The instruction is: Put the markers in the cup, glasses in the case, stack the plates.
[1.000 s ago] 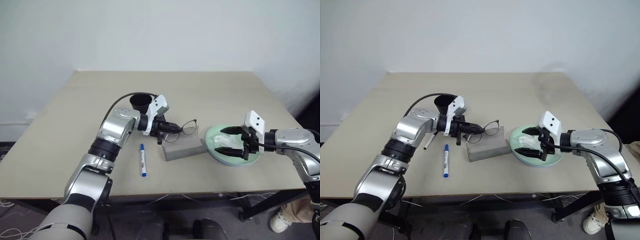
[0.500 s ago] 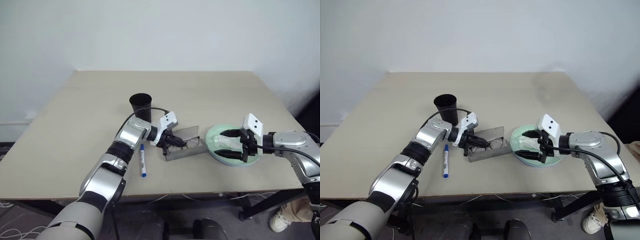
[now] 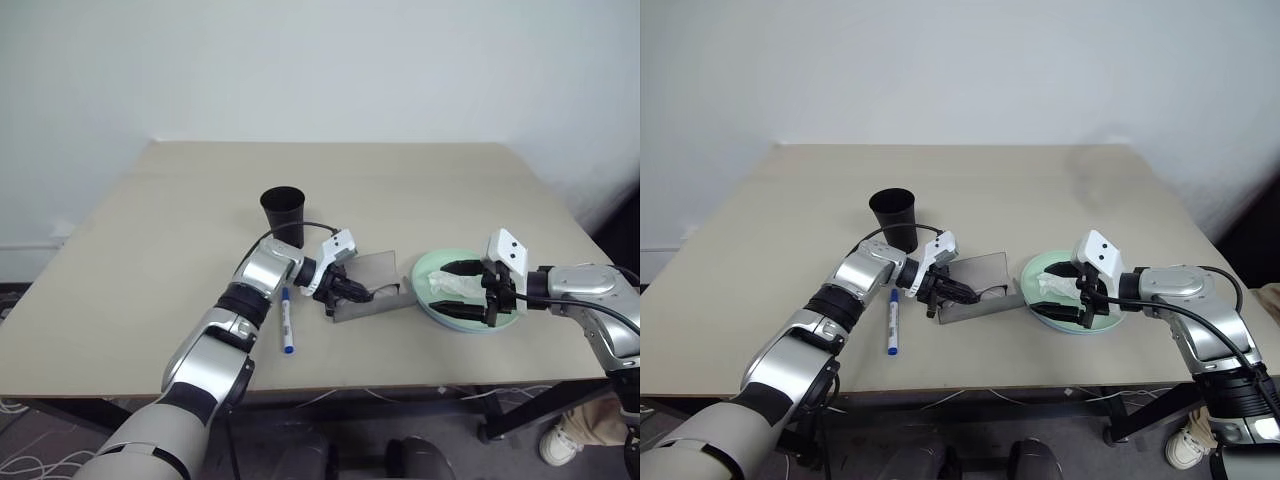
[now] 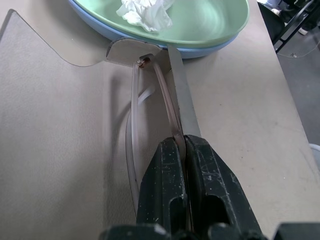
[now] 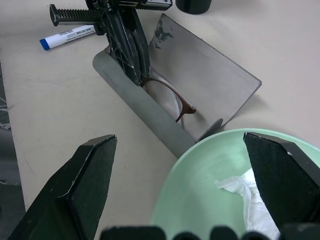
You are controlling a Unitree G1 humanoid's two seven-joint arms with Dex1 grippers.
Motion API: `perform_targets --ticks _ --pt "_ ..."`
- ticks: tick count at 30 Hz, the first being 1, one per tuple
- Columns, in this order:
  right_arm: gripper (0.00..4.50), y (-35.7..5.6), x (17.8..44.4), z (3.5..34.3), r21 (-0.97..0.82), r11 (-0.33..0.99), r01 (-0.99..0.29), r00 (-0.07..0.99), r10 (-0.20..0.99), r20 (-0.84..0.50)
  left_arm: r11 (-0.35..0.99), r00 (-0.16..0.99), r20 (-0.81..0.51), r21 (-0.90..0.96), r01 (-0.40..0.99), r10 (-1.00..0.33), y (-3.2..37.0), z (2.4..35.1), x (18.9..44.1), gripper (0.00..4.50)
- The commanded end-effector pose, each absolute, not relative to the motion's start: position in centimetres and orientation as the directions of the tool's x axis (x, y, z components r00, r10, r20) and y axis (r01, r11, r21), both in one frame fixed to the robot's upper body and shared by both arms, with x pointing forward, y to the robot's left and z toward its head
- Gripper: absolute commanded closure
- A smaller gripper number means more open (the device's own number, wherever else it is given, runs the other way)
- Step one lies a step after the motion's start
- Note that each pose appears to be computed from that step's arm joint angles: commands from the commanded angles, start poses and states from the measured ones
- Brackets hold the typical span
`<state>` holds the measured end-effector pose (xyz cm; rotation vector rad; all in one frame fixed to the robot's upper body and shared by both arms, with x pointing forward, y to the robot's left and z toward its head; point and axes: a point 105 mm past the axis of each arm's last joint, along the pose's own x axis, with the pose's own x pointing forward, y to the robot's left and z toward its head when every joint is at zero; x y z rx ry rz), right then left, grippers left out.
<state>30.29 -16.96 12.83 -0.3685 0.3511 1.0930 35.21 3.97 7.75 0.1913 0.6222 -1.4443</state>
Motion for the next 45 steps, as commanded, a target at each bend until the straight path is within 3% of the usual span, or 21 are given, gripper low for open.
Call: perform_targets --ticks 1,7,14,18,22,25,32,38,45 --pt "0.09 -16.9 30.4 14.2 -0.169 0.404 -0.899 0.437 0.796 -0.418 0.148 0.031 -0.476 -0.211 0.966 -0.879 3.6 9.0 35.7 3.44" --pt "0.09 -16.7 30.5 14.2 -0.168 0.401 -0.901 0.433 0.799 -0.417 0.196 0.122 -0.427 -0.136 0.971 -0.896 5.0 11.4 36.7 1.37" --pt "0.09 -16.5 30.5 14.1 -0.163 0.392 -0.905 0.424 0.805 -0.416 0.22 0.188 -0.314 -0.067 0.973 -0.93 7.1 15.8 35.5 1.37" --pt "0.09 -16.3 30.7 14.2 -0.163 0.389 -0.907 0.42 0.808 -0.414 0.358 0.351 -0.27 0.027 0.933 -0.897 7.9 16.4 36.7 1.37" --pt "0.09 -16.1 30.8 14.2 -0.16 0.38 -0.911 0.411 0.812 -0.414 0.512 0.505 -0.266 0.05 0.858 -0.821 8.1 15.1 38.7 1.37" --pt "0.09 -16.0 30.9 14.2 -0.161 0.376 -0.913 0.408 0.813 -0.414 0.563 0.56 -0.291 0.084 0.822 -0.775 7.8 13.9 39.6 1.94" --pt "0.09 -16.1 31.0 14.4 -0.163 0.37 -0.915 0.404 0.814 -0.417 0.64 0.651 -0.363 0.17 0.75 -0.666 7.6 11.6 42.2 4.47" --pt "0.09 -16.2 30.8 14.4 -0.164 0.376 -0.912 0.41 0.811 -0.417 0.61 0.628 -0.362 0.18 0.772 -0.688 6.2 12.1 42.8 4.47" --pt "0.09 -16.3 30.7 14.4 -0.166 0.385 -0.908 0.419 0.808 -0.414 0.458 0.481 -0.438 0.165 0.873 -0.759 5.3 10.9 40.7 4.47"
